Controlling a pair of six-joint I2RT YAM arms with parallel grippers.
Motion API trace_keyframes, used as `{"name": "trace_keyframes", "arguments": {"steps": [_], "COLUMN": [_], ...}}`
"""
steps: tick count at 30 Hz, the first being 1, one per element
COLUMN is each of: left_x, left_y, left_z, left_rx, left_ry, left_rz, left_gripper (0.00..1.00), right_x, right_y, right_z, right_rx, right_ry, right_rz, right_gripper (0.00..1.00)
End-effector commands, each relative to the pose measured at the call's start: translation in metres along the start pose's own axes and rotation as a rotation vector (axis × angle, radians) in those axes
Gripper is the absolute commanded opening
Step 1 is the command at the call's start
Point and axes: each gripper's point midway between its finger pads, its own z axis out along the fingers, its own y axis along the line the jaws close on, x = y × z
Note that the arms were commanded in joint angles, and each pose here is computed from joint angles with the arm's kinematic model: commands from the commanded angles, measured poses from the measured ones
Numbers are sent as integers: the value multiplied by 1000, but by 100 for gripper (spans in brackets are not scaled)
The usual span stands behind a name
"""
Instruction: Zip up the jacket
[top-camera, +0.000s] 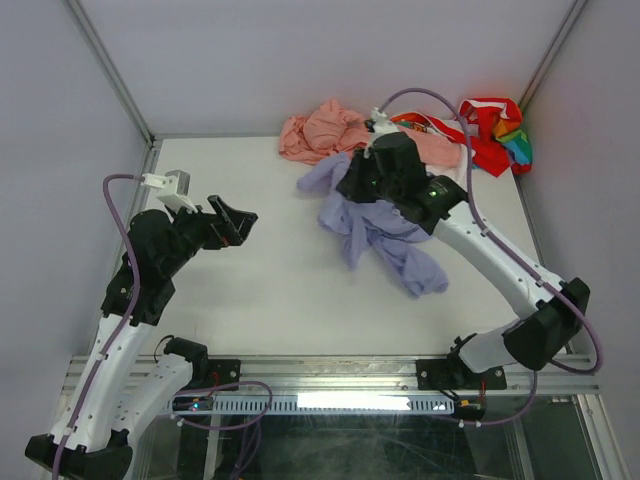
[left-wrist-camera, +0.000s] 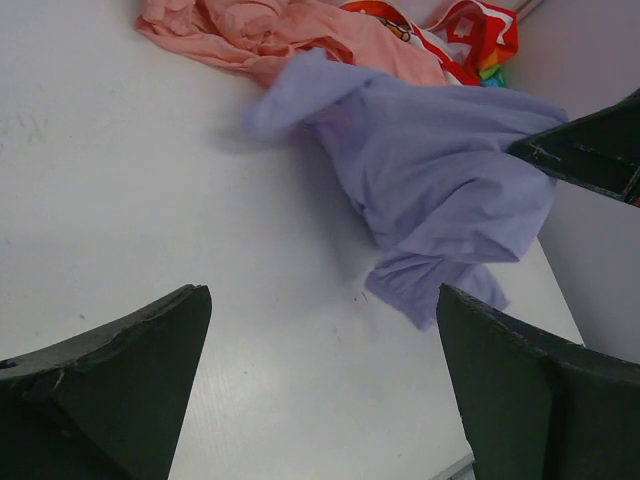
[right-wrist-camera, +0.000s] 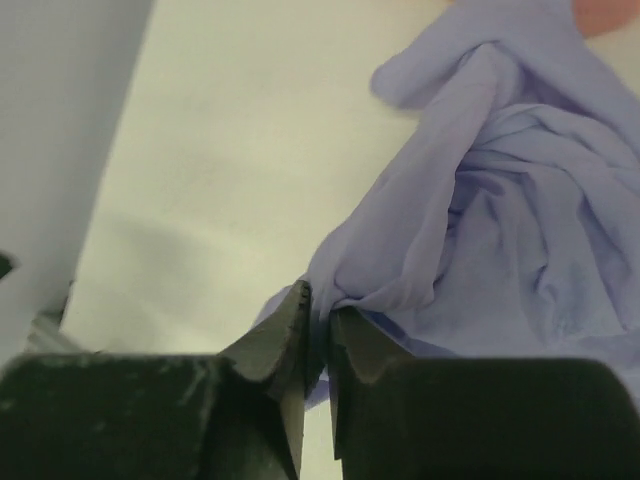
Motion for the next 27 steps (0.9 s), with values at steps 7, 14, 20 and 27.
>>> {"name": "trace_keyframes", "arguments": {"steps": [7,14,20,27], "left_x": [11,51,92,118], "left_y": [-20,-9,-18,-31], "left_z": [0,24,67,117], "left_rx": [113,114,59,-38], "left_ry": [77,254,395,446], "left_rz": [-20,-26,69,178], "left_gripper": [99,99,99,99], "right_x": [22,58,73,93], "right_y": [57,-49,-79,-85], "right_z": [-17,-17,31,103], "right_rx": [-135,32,81,66], "right_ry": [79,126,109,99], "right_rz": [-231,-103,28,236], "right_gripper": [71,78,82,85]}}
